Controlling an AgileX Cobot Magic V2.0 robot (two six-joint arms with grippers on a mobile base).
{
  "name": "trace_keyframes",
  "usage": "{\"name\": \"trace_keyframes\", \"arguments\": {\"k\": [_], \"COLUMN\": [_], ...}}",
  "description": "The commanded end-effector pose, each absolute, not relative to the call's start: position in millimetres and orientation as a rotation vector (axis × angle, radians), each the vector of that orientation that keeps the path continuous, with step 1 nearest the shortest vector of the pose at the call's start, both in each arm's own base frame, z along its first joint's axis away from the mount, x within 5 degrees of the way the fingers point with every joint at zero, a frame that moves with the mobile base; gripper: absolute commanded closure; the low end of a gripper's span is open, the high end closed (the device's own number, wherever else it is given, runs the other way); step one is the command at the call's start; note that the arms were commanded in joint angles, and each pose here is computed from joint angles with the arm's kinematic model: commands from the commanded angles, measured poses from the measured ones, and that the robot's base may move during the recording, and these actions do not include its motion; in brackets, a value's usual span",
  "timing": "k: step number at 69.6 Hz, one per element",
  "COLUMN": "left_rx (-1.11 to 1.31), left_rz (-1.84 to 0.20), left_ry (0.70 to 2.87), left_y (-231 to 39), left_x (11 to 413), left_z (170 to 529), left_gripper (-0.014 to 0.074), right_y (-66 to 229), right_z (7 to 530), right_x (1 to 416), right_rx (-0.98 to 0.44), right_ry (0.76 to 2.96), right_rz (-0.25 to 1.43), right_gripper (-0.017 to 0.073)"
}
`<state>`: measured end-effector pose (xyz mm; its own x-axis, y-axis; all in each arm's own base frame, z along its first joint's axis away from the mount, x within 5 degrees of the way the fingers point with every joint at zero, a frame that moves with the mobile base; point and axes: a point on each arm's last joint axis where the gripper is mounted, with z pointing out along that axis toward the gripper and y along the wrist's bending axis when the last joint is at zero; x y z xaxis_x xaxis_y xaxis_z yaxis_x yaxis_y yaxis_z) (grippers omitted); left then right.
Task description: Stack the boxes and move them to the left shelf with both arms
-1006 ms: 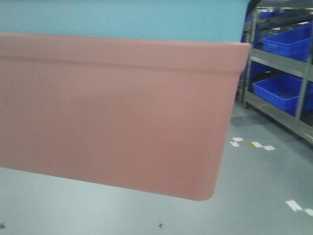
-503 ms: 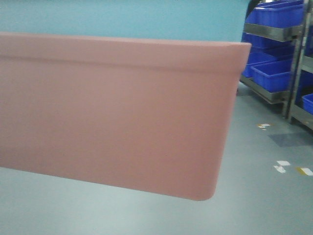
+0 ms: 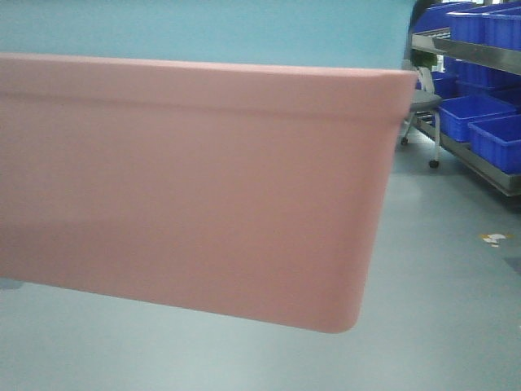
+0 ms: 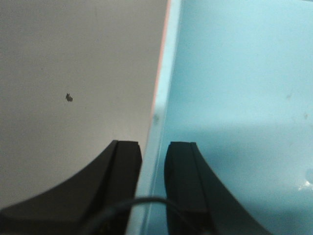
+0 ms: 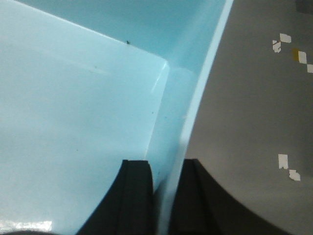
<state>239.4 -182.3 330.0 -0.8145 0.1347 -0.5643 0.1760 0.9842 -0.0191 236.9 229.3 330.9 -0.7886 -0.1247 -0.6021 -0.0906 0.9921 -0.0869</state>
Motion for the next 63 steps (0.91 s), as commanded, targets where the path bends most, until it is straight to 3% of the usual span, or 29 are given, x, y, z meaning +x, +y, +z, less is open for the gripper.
{"name": "trace_keyframes", "arguments": {"k": [1,63], "left_rx": [0.275,0.275], "left_rz": [-0.498,-0.498], "left_ry": [2.316,2.316], "left_y": [-210.1,-210.1], "left_x": [225.7,225.7], "left_z": [370.5,370.5], "left_gripper": [0.0605,0.0605], "right_y": [253.3,253.3], "right_z": [365.8,365.8], "right_x": [236.9,236.9], "right_rx": [-0.266,-0.266], "right_ry": [2.249,2.249], "right_rz": [0.282,0.282], "right_gripper": [0.0501,0.0501]}}
